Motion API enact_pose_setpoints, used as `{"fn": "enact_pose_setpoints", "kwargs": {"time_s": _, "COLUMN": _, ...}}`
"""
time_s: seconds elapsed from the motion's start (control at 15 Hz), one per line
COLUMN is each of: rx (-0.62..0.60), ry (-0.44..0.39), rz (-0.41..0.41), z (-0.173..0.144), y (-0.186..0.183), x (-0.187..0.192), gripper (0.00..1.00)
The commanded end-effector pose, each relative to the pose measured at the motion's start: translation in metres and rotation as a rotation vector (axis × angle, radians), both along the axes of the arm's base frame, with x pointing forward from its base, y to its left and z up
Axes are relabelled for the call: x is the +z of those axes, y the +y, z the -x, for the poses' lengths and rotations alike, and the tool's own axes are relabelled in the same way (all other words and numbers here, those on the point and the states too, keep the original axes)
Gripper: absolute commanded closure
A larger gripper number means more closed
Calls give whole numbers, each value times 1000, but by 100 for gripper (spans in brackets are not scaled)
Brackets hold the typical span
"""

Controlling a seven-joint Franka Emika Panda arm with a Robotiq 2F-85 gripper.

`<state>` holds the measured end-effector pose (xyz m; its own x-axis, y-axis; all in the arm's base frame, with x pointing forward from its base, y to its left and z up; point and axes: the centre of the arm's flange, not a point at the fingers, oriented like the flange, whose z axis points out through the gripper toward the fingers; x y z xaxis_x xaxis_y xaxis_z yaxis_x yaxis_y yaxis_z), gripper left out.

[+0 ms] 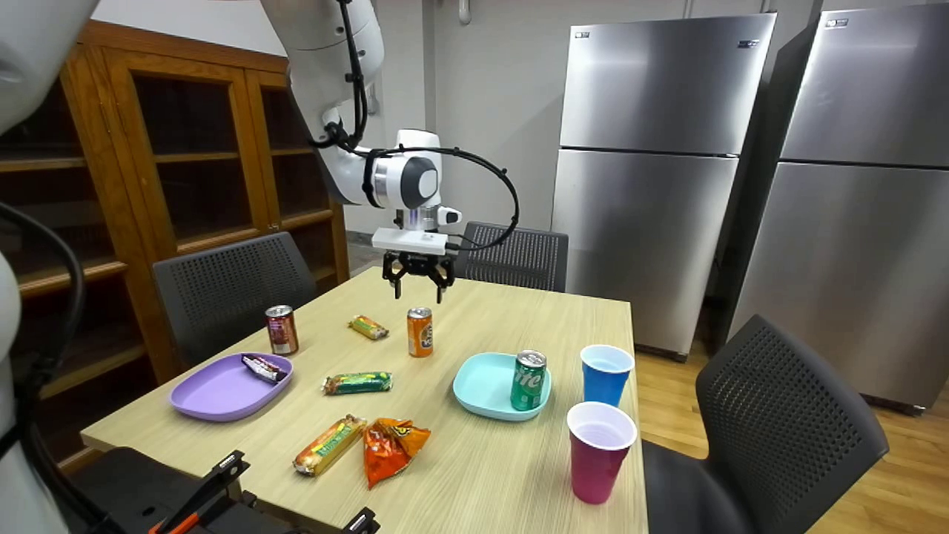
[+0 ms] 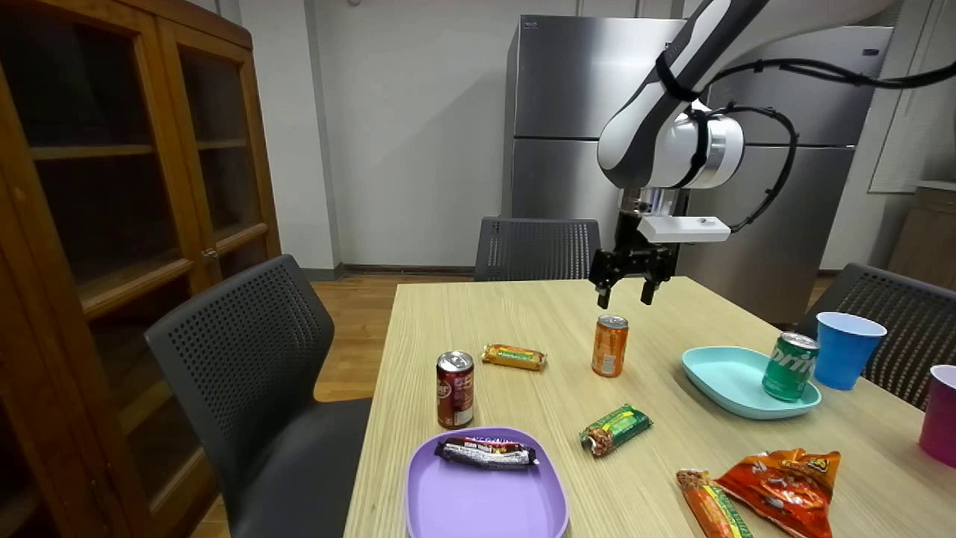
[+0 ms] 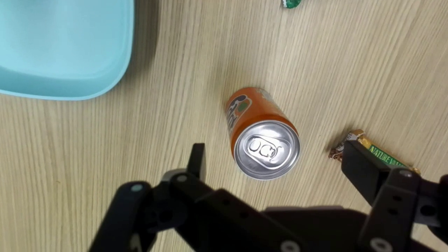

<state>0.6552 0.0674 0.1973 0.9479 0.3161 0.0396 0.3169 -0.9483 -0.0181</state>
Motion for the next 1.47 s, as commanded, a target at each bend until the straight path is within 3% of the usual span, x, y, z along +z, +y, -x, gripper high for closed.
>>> {"fn": "enact_pose_setpoints", "kwargs": {"time_s": 0.0, "rx": 37, "ry": 7, "rz": 11, "z": -19, "y": 9, "x": -8, "gripper": 0}}
{"fn": "enact_pose_setpoints", "kwargs": {"time_s": 1.13, "rx": 67, "ry": 47, "rz": 9, "z": -37, "y": 10, "x": -62, "gripper": 0}}
{"fn": "enact_pose_setpoints", "kwargs": {"time_s": 1.2, "rx": 69, "ry": 44, "rz": 6, "z": -37, "y": 10, "x": -62, "gripper": 3}}
{"fn": "enact_pose_setpoints", "kwargs": {"time_s": 1.27, "rx": 73, "ry": 41, "rz": 8, "z": -38, "y": 10, "x": -63, "gripper": 28}}
{"fn": "enact_pose_setpoints", "kwargs": {"time_s": 1.4, "rx": 75, "ry": 38, "rz": 8, "z": -39, "y": 9, "x": -63, "gripper": 29}}
